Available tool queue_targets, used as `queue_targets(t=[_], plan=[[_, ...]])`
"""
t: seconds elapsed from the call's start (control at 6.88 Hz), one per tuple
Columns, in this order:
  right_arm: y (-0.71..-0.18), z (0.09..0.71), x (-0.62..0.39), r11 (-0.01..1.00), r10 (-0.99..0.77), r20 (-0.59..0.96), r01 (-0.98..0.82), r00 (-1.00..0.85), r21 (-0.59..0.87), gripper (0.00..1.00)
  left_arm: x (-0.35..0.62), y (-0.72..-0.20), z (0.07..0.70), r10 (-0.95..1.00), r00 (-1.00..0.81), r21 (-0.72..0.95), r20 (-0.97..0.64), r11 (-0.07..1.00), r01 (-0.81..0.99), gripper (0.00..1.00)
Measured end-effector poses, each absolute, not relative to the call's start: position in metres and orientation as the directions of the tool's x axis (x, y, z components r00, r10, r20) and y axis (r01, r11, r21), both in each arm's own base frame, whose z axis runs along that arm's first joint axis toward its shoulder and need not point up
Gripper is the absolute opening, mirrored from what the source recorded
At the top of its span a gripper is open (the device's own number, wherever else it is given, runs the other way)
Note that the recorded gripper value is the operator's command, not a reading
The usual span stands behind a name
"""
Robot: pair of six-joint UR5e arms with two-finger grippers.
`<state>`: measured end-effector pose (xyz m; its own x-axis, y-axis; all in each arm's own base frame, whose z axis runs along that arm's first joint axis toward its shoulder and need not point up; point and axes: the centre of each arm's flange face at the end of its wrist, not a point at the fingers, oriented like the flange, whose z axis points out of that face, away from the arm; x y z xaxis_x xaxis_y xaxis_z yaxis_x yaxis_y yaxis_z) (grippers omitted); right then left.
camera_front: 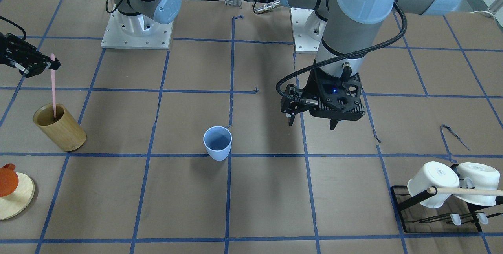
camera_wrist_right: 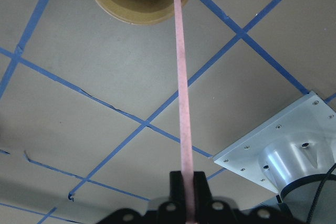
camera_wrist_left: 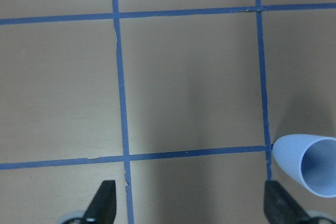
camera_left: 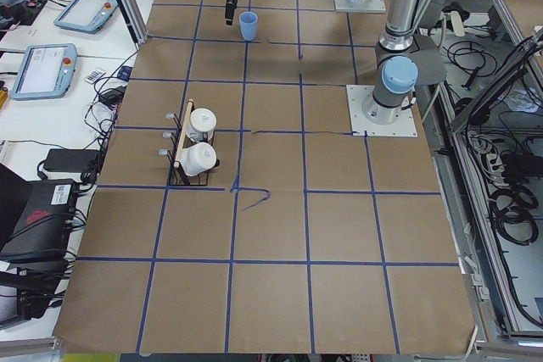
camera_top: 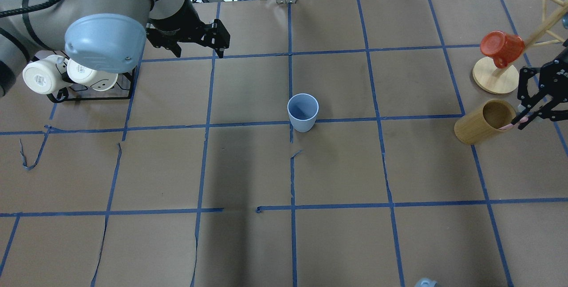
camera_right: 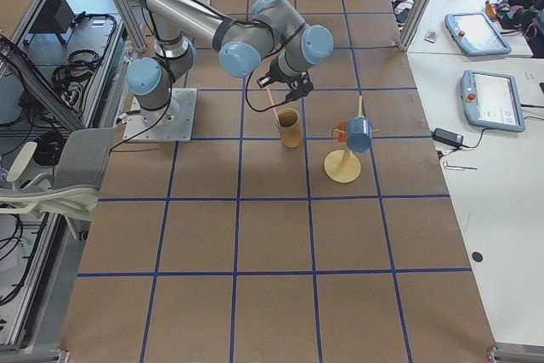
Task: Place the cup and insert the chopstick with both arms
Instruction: 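Pull pink chopstick out of bamboo cup and carry it over blue cup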
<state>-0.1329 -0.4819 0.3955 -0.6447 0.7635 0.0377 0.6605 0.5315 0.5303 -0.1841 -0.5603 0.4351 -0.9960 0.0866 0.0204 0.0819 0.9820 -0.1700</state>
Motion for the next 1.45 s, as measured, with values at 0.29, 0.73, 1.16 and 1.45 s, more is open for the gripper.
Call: queue_targets(t=[0.29, 0.73, 1.16, 1.45], plan=[[-0.491, 0.415, -0.131, 0.555, 0.759, 0.017, 0.661, -0.651, 0.505, 0.00, -0.175, -0.562, 0.439, 0.087, -0.996, -0.173, 0.018, 0.981, 0.083, 1.00], [-0.505, 0.466, -0.086, 0.561, 0.767, -0.043, 0.637, -0.640, 0.528, 0.00, -0.173, -0.564, 0.447, 0.087, -0.996, -0.189, 0.017, 0.978, 0.082, 1.00], [-0.524, 0.525, 0.031, 0.486, 0.842, -0.159, 0.596, -0.515, 0.639, 0.00, -0.168, -0.560, 0.448, 0.078, -0.997, -0.166, 0.010, 0.983, 0.076, 1.00], [-0.537, 0.527, 0.097, 0.464, 0.863, -0.250, 0.493, -0.440, 0.736, 0.00, -0.167, -0.559, 0.446, 0.076, -0.997, -0.156, 0.008, 0.985, 0.074, 1.00]])
